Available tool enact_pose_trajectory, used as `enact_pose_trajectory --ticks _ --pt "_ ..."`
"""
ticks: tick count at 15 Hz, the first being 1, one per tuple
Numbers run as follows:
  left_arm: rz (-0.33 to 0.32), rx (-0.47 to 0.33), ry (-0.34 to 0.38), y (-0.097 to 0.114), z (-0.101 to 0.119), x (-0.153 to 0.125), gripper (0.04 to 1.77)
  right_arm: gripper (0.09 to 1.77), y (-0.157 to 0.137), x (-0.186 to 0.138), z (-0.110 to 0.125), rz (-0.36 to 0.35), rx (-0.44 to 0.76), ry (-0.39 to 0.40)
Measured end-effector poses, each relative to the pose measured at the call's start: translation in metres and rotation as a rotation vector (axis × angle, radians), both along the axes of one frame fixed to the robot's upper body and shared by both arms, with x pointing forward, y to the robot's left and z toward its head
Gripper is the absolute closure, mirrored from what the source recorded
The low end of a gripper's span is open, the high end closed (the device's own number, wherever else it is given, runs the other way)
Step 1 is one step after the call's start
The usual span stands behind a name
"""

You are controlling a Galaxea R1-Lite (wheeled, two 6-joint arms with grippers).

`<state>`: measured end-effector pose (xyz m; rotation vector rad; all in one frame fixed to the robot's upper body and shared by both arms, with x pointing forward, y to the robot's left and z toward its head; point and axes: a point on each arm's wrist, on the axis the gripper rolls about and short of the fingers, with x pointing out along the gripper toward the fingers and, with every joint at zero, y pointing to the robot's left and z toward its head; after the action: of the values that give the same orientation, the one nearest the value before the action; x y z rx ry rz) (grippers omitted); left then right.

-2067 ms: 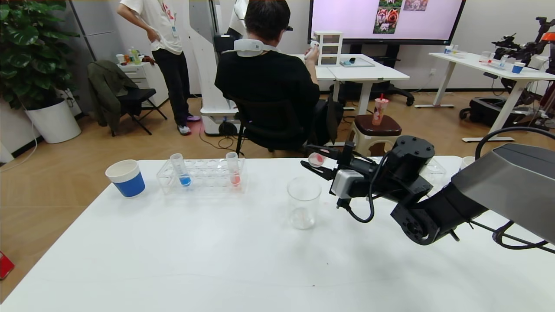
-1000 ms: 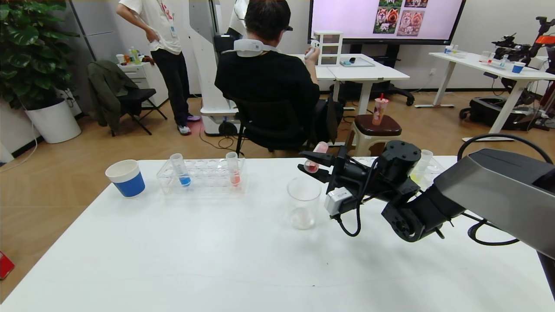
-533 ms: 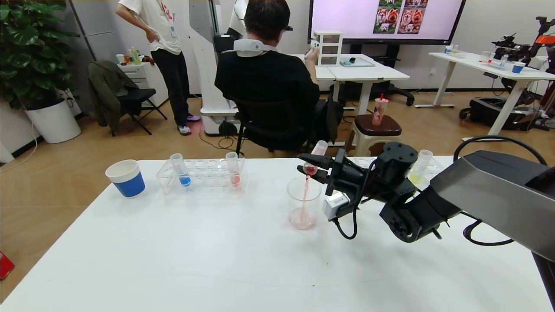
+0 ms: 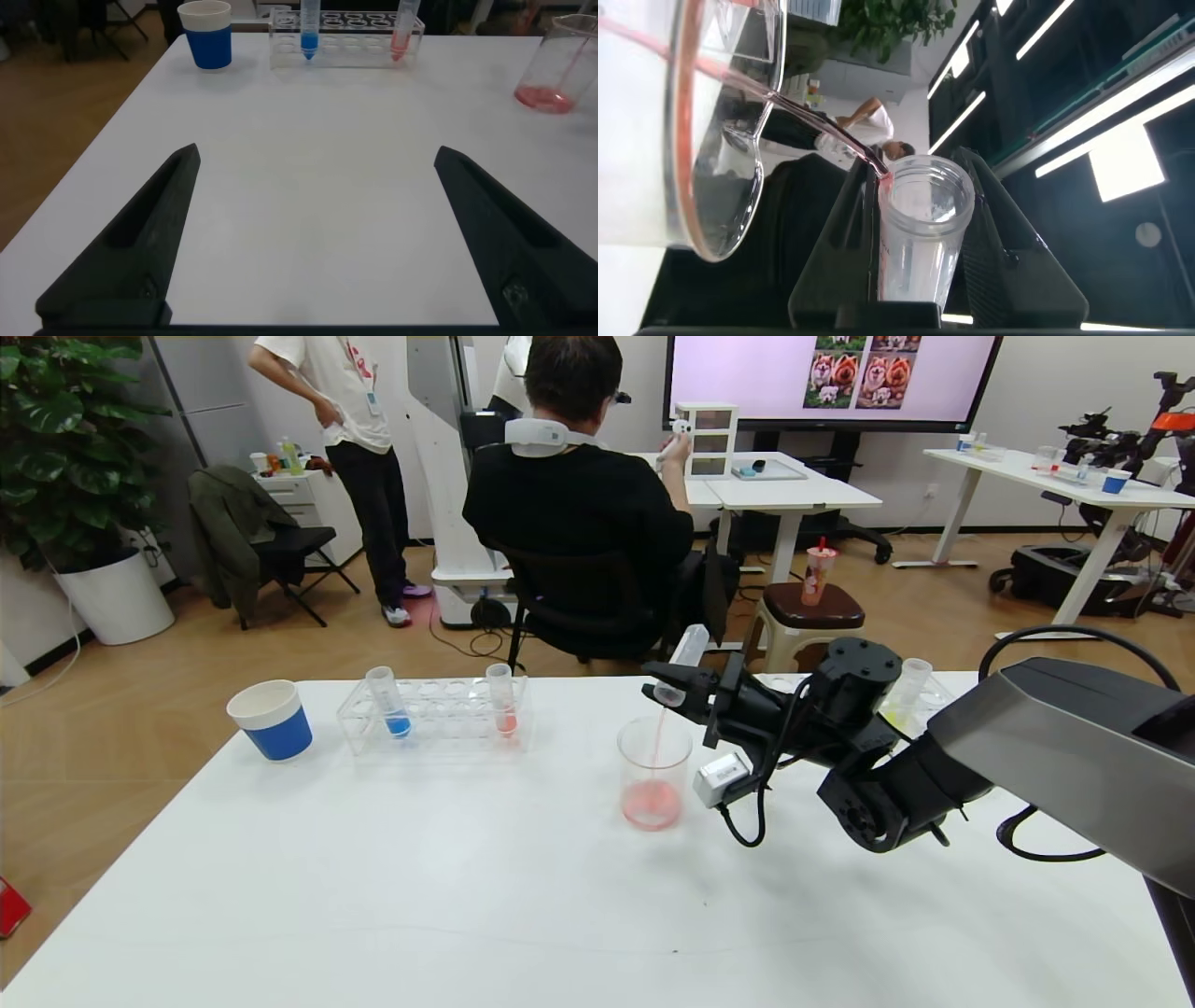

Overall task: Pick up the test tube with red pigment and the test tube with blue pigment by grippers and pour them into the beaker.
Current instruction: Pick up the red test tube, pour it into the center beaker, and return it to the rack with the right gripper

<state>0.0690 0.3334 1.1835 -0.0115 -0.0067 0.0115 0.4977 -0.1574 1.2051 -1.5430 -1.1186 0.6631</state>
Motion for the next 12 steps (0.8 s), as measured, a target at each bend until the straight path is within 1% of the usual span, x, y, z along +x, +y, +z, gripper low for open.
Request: enact_pose_trajectory --ticks 3,4,9,11,12 --pt "0.000 0.000 0.000 0.000 0.000 0.000 0.06 1.35 -0.002 0.001 -0.001 0.008 -0.046 -0.094" --pt "0.000 0.000 0.000 0.000 0.000 0.000 0.06 1.35 -0.002 0.001 -0.001 0.008 -0.052 -0.111" --pt "0.000 0.000 0.000 0.000 0.000 0.000 0.06 1.35 -0.002 0.001 -0.001 0.008 -0.052 -0.119" --pt "0.000 0.000 0.000 0.000 0.000 0.000 0.06 1.35 -0.001 0.002 0.004 0.011 -0.040 -0.120" --pt "0.000 0.000 0.000 0.000 0.000 0.000 0.06 1.35 0.001 0.003 0.010 0.018 -0.018 -0.106"
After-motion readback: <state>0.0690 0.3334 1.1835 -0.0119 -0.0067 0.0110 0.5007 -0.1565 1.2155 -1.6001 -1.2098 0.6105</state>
